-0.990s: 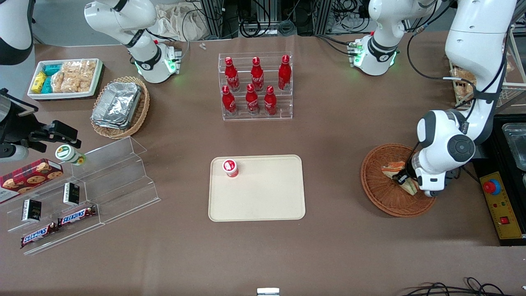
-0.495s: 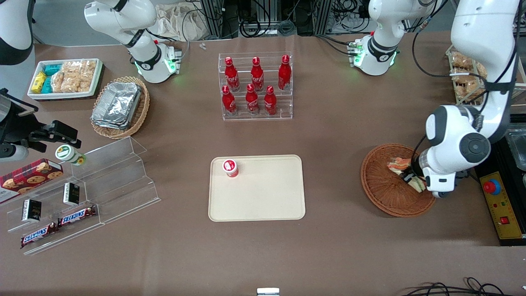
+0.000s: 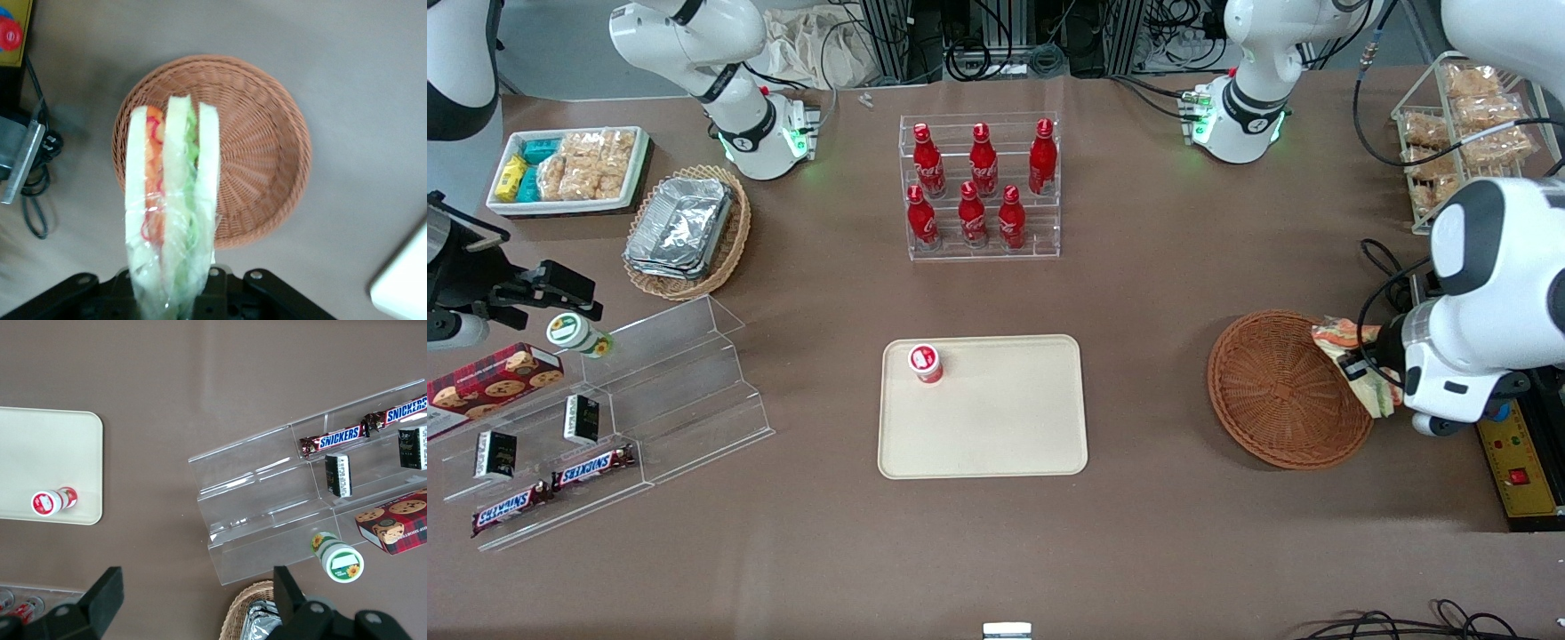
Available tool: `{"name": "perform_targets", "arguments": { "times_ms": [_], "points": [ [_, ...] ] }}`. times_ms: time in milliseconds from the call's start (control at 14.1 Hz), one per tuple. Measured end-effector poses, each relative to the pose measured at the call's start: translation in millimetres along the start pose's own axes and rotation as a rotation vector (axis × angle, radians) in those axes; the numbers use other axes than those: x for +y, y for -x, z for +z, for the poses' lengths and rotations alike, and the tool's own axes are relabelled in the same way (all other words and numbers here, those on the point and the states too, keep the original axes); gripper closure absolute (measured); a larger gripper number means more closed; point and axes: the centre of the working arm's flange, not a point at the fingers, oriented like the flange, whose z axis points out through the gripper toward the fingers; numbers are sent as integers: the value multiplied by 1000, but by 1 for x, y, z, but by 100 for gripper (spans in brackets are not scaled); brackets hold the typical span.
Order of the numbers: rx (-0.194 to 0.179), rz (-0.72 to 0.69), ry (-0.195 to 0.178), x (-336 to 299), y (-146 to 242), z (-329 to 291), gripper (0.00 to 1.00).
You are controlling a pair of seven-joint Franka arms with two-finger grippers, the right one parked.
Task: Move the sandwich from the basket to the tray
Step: 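Carry the sandwich over the cream tray with the left gripper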
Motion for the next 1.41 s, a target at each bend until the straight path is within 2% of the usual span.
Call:
{"name": "perform_targets", "arguments": {
  "times_ms": [283, 495, 707, 848, 1273, 1414],
  "points": [
    [27, 183, -12, 91, 63, -38, 83],
    [22, 314, -34, 160, 113, -25, 83],
    [14, 398, -38, 217, 140, -4, 83],
    [16, 432, -21, 249, 141, 21, 83],
    [67, 494, 86, 343, 142, 147, 83],
    [56, 495, 89, 362, 150, 177, 83]
  ]
}}
